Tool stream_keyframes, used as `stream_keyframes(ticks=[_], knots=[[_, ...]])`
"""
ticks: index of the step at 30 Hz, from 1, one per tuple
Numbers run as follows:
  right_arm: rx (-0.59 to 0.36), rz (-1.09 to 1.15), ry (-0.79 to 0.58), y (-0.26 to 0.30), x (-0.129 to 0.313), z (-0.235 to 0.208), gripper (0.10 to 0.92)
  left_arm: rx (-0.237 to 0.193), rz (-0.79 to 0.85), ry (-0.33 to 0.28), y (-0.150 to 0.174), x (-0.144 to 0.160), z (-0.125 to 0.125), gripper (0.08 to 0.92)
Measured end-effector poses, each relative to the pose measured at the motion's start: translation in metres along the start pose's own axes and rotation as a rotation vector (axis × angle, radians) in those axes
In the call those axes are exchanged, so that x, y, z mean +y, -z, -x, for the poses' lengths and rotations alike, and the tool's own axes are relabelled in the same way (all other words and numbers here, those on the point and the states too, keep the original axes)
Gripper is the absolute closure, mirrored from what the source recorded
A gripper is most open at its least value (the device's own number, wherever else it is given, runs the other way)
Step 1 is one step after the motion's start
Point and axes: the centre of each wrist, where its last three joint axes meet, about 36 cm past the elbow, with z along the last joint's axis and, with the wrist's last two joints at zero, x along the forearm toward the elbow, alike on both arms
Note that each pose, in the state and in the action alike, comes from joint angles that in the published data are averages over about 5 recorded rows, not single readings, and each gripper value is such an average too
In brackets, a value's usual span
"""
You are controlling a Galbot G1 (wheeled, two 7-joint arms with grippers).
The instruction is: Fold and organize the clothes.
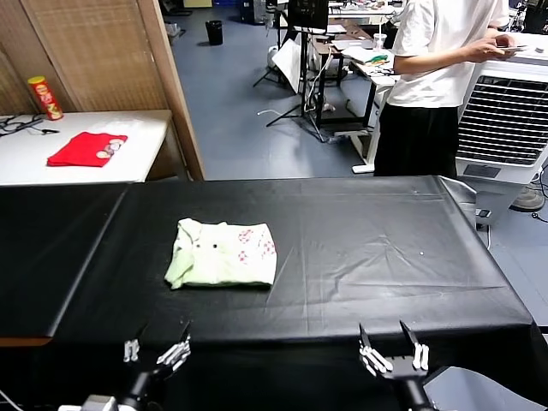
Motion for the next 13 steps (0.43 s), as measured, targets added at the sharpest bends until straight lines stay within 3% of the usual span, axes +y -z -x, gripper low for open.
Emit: stream_keyframes(ticks=[13], knots=[[0.064, -0.007, -0.014, -0.001, 0.001, -0.015, 0.224, 0.017, 0.003, 0.004, 0.010, 0.002, -0.007, 0.201]])
